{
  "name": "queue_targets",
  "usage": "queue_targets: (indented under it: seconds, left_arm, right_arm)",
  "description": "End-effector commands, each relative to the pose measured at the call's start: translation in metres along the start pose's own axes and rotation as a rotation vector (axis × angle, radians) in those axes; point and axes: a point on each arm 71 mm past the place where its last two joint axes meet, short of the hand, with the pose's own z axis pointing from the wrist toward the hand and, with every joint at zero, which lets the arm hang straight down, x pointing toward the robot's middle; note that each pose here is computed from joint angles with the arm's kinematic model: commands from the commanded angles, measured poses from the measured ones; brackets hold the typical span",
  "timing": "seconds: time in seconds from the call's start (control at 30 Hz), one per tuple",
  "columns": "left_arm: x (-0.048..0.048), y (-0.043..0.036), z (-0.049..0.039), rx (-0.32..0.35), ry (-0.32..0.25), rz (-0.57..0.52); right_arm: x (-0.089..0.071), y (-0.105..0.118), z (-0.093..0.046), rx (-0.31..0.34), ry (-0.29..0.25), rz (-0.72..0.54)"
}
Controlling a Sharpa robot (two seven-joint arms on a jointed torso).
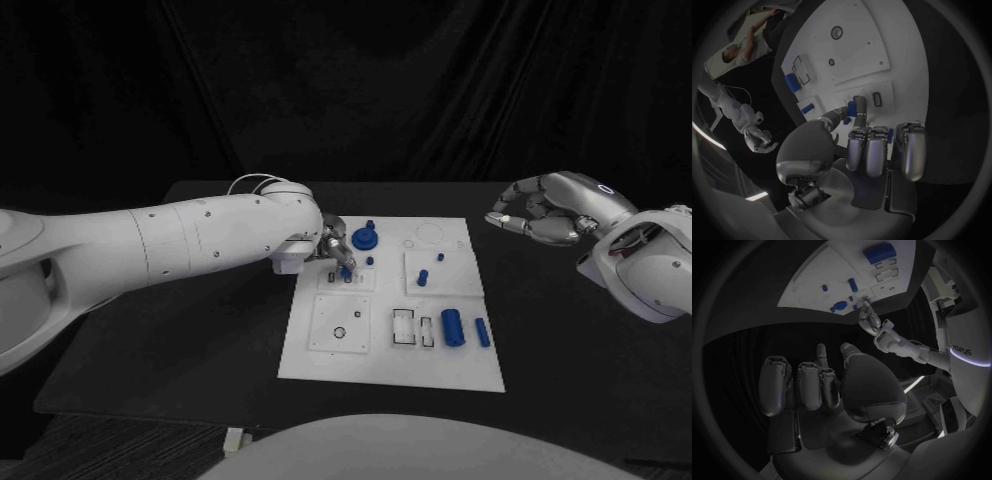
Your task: Assemble the parts on the task board
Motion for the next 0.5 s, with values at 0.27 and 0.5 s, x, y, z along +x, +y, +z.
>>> queue_targets:
  seconds: [0.27, 0.5]
  left_arm:
    - [0.0032, 0.0010, 0.0023, -0.011, -0.002, -0.025]
    - [0.0050, 0.0009, 0.0036, -0.013, 0.001, -0.025]
  right_arm:
    - [0.0015, -0.0015, -0.0008, 0.014, 0.009, -0.001]
    - [0.0022, -0.0016, -0.0007, 0.014, 0.011, 0.000]
